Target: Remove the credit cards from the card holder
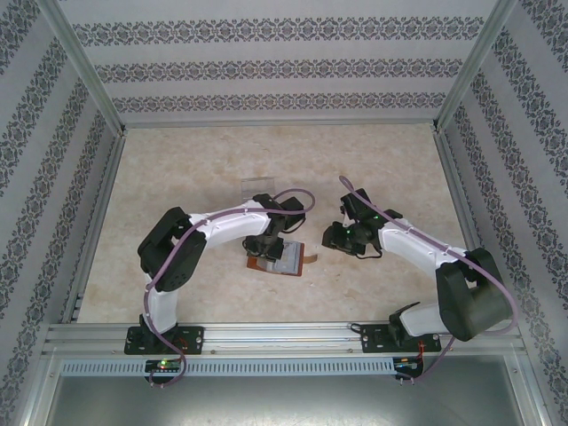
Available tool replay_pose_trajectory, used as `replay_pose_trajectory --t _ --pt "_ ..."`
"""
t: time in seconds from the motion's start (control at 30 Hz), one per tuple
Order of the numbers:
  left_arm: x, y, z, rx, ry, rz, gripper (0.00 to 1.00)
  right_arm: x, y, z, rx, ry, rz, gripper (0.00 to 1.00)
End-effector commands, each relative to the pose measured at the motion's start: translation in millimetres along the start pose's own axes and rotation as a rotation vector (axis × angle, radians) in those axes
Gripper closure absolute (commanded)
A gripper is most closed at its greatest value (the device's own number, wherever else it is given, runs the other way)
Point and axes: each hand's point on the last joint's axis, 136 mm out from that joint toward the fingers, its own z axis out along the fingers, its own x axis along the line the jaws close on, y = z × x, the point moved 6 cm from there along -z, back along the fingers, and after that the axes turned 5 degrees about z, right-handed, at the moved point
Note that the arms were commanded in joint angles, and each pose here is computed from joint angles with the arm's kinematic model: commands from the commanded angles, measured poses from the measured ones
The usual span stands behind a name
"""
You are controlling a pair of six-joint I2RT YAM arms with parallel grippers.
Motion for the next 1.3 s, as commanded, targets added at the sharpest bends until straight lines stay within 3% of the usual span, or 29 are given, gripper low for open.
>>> replay_pose_trajectory --t 0.0,0.33,0.67,1.0,1.27 --pt "10 -10 -18 -0.018 0.04 0.022 0.65 8 3 -6 -0.023 -0.017 -0.003 0.6" --pt "27 -14 -31 -0.053 0.044 0.011 0.63 22 2 -8 -0.022 -0.012 -0.018 0.61" --pt "28 -19 -23 -0.038 -0.046 -0.003 0.64 33 -2 -6 -0.006 -0.01 -0.039 0.61" --pt "48 -15 -52 -0.171 -0.069 -0.018 0.54 45 -3 -10 -0.013 0.007 -0.044 0.6" --pt "31 -2 -78 -0.247 -0.254 -0.009 0.57 65 -14 -3 0.02 0.058 -0.056 0.61"
